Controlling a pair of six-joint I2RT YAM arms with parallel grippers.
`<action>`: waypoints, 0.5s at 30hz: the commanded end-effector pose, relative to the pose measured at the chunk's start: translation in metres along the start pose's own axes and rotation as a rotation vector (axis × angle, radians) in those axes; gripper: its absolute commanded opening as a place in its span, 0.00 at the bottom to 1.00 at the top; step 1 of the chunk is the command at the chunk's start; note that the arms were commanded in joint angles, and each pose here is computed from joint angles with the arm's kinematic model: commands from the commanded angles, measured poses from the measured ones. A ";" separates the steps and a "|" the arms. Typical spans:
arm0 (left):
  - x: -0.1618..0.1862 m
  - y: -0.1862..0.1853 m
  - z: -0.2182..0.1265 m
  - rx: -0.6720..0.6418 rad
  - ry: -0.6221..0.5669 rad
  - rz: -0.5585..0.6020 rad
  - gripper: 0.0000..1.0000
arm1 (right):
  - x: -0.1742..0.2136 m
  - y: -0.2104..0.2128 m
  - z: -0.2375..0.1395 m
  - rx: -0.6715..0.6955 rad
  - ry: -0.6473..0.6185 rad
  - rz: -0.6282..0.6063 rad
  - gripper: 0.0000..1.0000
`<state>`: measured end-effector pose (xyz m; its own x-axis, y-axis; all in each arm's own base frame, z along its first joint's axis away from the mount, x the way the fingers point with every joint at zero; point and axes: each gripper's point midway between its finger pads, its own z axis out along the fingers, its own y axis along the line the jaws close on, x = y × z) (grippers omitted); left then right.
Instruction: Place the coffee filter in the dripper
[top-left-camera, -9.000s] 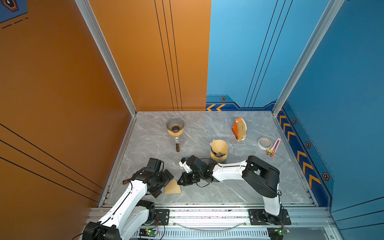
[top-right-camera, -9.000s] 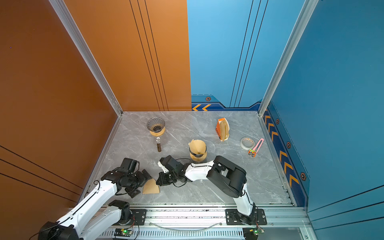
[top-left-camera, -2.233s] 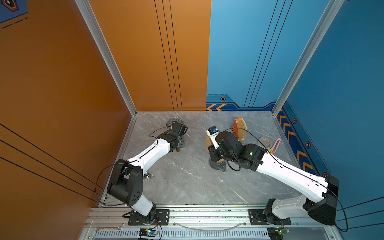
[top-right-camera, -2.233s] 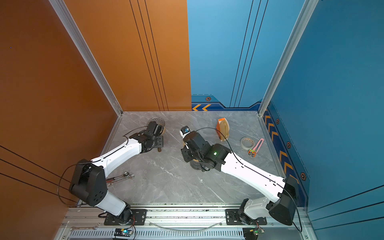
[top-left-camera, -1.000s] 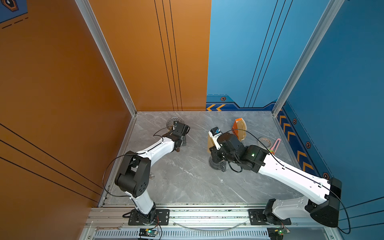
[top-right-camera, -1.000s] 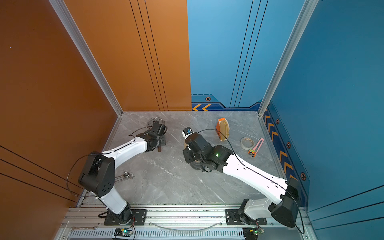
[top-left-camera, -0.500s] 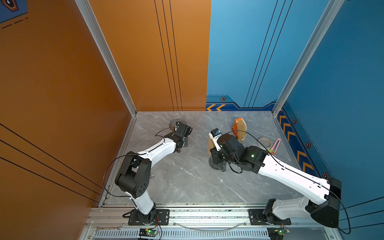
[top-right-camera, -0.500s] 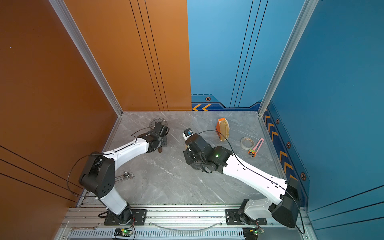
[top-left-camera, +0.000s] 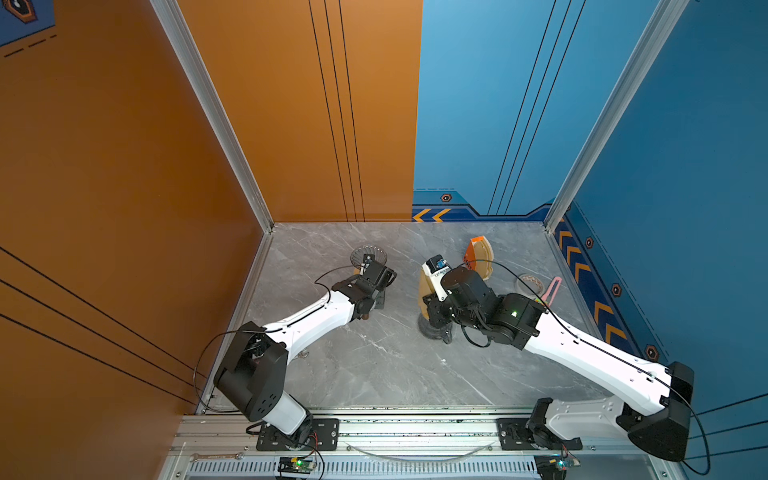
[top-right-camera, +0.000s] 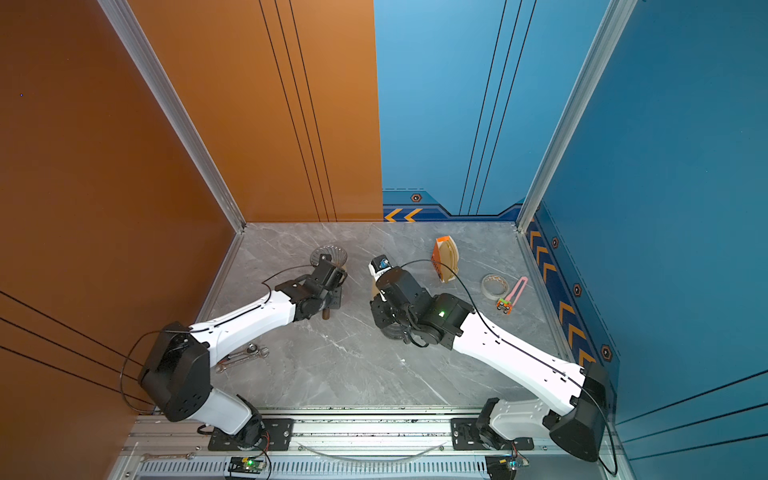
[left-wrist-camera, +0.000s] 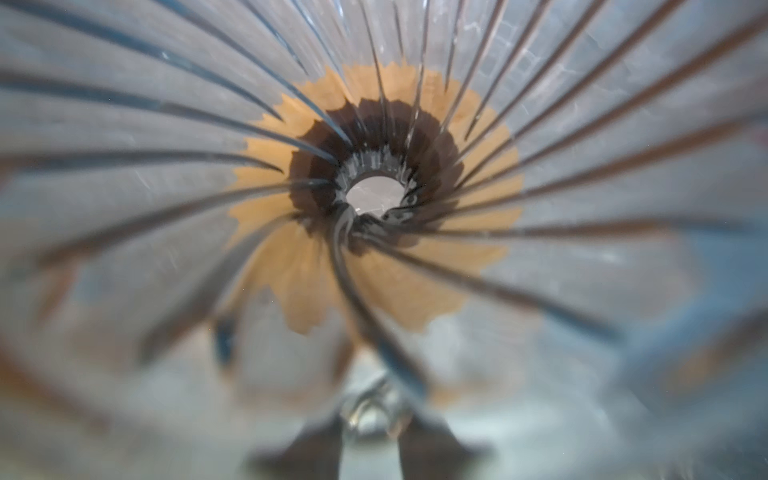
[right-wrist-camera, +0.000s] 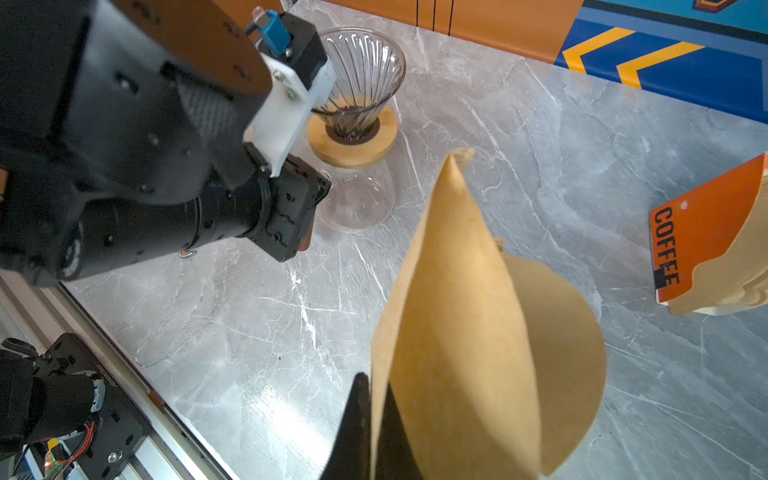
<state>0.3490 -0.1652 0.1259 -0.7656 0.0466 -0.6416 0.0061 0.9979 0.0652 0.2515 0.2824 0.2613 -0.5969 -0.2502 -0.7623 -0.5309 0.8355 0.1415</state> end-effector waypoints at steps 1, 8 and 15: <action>0.010 0.004 -0.012 -0.025 -0.031 -0.027 0.19 | 0.004 -0.004 -0.006 -0.001 0.007 0.017 0.03; 0.037 -0.002 -0.028 -0.005 -0.039 -0.035 0.19 | 0.002 -0.006 -0.010 0.000 0.000 0.020 0.03; 0.059 -0.004 -0.042 0.008 -0.040 -0.042 0.20 | 0.002 -0.007 -0.010 0.005 0.002 0.018 0.03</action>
<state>0.2838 -0.1742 0.1135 -0.7564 0.0363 -0.6531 0.0180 0.9992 0.0346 0.2521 0.2783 0.2673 -0.5911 -0.2352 -0.7716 -0.5257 0.8378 0.1474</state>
